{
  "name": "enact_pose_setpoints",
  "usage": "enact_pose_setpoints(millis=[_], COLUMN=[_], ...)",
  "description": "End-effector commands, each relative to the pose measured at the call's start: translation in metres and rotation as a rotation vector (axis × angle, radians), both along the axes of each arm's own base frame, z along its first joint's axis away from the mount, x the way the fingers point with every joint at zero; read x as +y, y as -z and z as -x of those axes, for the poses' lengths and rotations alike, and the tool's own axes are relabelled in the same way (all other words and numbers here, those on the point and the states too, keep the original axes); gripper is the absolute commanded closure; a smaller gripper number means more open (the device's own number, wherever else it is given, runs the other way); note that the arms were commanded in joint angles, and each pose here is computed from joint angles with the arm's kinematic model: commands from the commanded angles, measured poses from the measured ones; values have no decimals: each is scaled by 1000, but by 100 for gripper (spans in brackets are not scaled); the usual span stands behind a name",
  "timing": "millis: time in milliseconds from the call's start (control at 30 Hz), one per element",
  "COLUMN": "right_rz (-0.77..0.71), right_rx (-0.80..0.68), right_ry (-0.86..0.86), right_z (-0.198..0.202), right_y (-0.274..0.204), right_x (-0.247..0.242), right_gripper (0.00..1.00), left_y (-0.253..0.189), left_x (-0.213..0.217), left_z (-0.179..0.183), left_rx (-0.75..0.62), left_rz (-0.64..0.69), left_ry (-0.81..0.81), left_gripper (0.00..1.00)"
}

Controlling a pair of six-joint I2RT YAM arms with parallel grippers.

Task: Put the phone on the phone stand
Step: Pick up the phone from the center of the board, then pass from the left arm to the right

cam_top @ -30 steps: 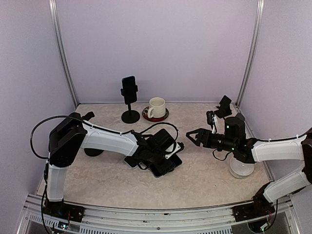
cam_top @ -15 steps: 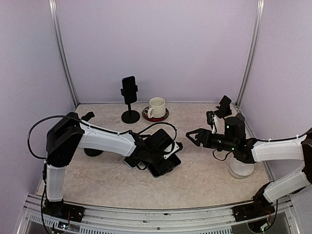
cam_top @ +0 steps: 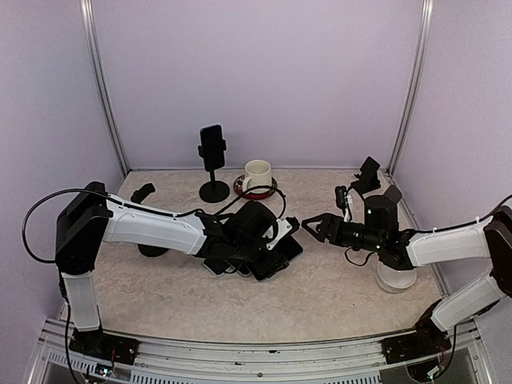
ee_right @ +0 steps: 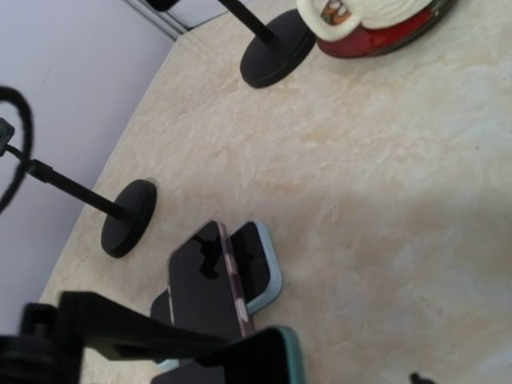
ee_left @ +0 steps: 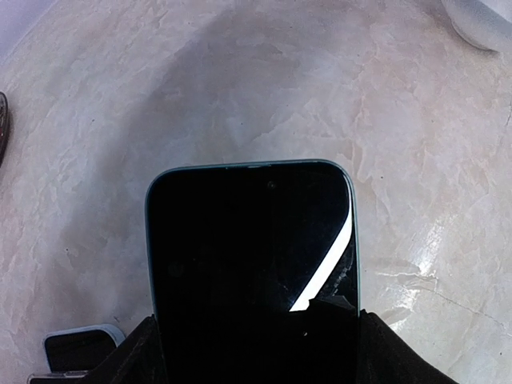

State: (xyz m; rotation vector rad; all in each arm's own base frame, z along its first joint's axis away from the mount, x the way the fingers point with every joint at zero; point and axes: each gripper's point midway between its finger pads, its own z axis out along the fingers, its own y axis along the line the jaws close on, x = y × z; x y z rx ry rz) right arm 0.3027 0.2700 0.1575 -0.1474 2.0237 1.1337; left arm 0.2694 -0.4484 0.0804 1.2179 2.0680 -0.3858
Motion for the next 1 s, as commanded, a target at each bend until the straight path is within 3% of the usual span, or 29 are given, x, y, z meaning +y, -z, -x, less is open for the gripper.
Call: enact_pose_setpoints(millis=[0,433,967], right_rz=[-24,-56,-123], right_rx=[2,17,28], right_ry=[-9,-19,-86], right_z=[1,-8,-13], right_y=[2,7,1], right_x=[11,41,78], right_gripper=[20,21,35], left_y=[-48,-80,-76], left_x=[-14,-22,-20], left_z=[1,15,19], left_rx=[-50,-33,-26], left_rz=[150,278,274], left_ry=[1,43,46], left_gripper=[64,64,64])
